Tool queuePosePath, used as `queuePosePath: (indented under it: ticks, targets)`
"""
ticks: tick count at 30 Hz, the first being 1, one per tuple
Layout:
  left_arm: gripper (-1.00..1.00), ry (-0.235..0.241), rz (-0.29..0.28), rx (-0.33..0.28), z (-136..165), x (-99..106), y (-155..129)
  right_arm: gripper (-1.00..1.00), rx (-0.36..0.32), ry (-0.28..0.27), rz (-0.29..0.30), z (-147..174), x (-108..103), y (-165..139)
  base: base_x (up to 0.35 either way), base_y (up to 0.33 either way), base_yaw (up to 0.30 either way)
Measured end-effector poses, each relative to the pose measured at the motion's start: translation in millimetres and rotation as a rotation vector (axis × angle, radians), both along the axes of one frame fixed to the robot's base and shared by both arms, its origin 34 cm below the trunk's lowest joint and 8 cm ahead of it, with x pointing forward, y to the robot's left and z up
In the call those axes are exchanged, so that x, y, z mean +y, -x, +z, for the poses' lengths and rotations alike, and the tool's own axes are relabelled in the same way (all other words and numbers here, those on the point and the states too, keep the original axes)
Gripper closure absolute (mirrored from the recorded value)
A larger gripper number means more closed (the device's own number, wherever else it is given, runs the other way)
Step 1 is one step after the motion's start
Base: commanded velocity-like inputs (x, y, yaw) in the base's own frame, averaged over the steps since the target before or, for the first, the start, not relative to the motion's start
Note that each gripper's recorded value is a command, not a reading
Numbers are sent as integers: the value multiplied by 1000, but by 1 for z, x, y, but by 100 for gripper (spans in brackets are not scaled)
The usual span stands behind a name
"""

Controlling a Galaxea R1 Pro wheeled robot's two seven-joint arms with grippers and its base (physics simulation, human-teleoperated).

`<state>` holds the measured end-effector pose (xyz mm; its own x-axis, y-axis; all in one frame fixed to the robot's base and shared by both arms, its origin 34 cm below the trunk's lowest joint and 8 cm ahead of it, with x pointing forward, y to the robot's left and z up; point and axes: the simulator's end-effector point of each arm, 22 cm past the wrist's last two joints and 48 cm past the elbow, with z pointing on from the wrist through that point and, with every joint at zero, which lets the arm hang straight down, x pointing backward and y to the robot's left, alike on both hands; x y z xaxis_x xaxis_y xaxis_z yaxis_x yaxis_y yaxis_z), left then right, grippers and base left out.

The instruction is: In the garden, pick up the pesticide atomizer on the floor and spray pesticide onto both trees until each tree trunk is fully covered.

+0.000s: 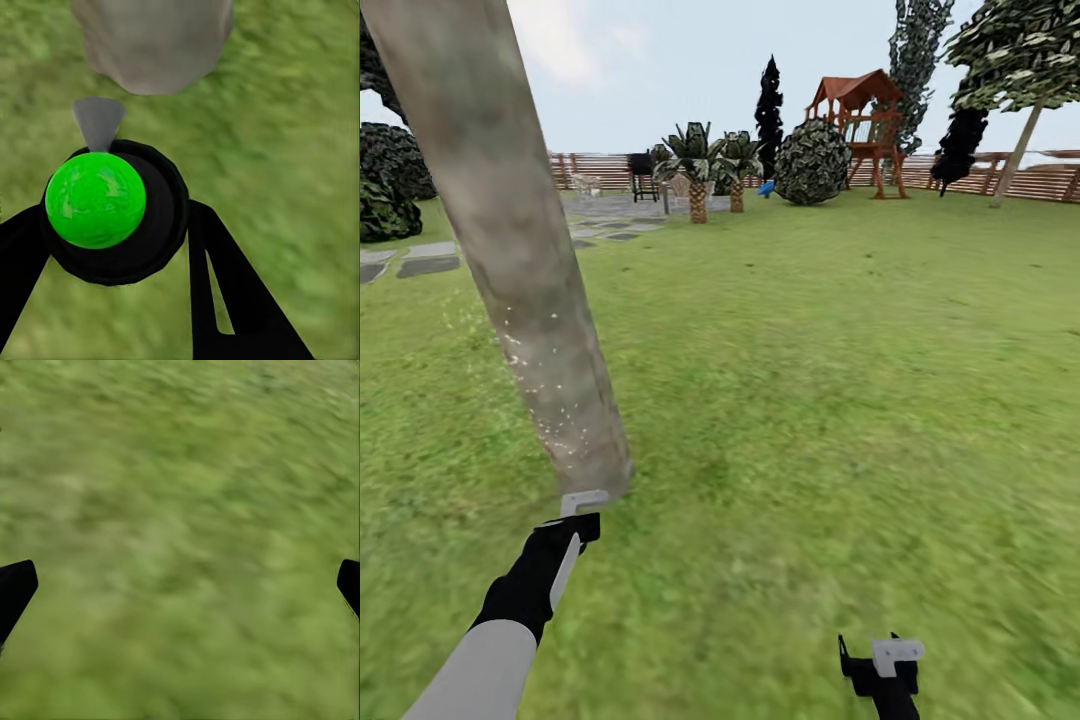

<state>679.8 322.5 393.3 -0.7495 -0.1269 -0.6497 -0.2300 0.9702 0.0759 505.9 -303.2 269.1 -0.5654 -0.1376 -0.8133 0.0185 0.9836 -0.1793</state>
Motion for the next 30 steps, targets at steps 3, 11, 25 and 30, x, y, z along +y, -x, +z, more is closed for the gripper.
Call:
queuePosePath:
  ticks: [3,11,25,30]
  targets:
    - [100,-2,-1,0,0,0,0,-100,0,0,0,0,0,0,236,-197,277]
    - [100,-2,-1,0,0,0,0,-100,1,0,0,0,0,0,231,-199,260]
    - [100,1,0,0,0,0,0,-100,1,0,0,0,0,0,28,-267,26]
    - [100,1,0,0,0,0,0,-100,1,0,0,0,0,0,0,-273,246]
